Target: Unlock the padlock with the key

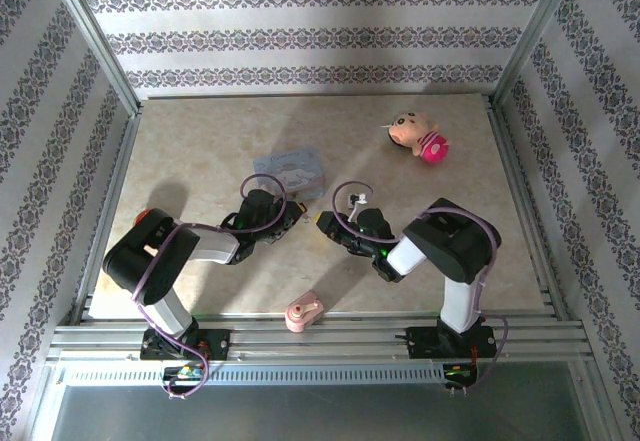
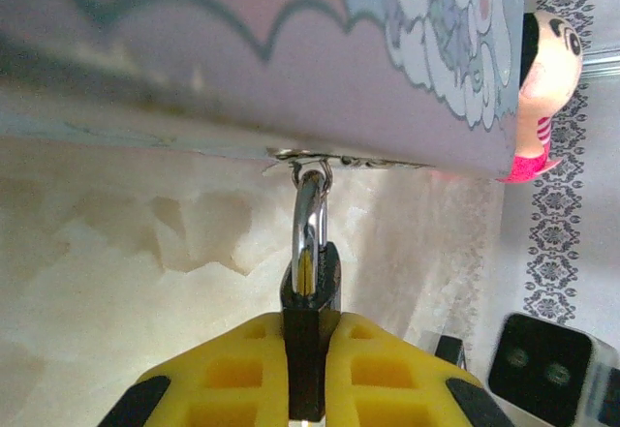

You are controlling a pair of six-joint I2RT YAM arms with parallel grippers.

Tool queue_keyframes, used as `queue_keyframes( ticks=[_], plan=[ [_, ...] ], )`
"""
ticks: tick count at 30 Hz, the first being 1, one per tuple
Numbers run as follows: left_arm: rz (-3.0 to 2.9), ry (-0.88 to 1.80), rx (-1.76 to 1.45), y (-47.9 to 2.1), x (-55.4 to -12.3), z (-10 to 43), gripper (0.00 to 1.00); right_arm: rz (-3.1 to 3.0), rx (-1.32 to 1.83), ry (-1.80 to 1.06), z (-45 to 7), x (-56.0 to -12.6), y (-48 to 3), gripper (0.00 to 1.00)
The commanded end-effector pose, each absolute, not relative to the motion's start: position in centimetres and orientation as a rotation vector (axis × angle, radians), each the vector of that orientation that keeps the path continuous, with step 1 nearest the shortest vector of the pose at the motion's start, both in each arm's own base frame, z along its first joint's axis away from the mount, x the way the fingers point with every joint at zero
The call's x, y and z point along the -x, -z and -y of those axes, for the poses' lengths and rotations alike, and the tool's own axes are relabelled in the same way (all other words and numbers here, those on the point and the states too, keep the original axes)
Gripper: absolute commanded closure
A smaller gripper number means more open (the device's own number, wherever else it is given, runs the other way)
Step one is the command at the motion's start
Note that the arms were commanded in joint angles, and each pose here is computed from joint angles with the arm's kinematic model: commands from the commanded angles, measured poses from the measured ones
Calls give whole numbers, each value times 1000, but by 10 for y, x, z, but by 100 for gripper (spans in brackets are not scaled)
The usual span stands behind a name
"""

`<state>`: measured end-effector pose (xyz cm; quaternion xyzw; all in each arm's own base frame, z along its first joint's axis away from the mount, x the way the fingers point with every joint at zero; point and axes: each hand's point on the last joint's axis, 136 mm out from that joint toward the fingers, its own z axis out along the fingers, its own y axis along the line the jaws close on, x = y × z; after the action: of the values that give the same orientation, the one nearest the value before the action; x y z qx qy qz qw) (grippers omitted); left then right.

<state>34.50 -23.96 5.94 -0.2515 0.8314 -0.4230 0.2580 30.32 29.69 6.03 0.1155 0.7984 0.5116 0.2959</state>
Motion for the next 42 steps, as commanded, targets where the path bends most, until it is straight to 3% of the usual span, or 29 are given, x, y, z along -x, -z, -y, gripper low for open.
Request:
queue_keyframes(
  ticks=[1,9,25,42],
  plan=[
    [-2259,1158,607,-82,-347,247,90,-2184,-165,-1150,-290,-298,-54,78],
    [-2391,1078,595,-80,-342,248,90,-2297,169,-735,-293,-291,-63,78],
    [-2491,1133,644,-72,-333,259,90,-2257,521,-477,-316,-290,-62,73],
    [-2507,1186,651,-73,-331,266,91,-2229,666,-319,-322,-295,-54,69]
  ],
)
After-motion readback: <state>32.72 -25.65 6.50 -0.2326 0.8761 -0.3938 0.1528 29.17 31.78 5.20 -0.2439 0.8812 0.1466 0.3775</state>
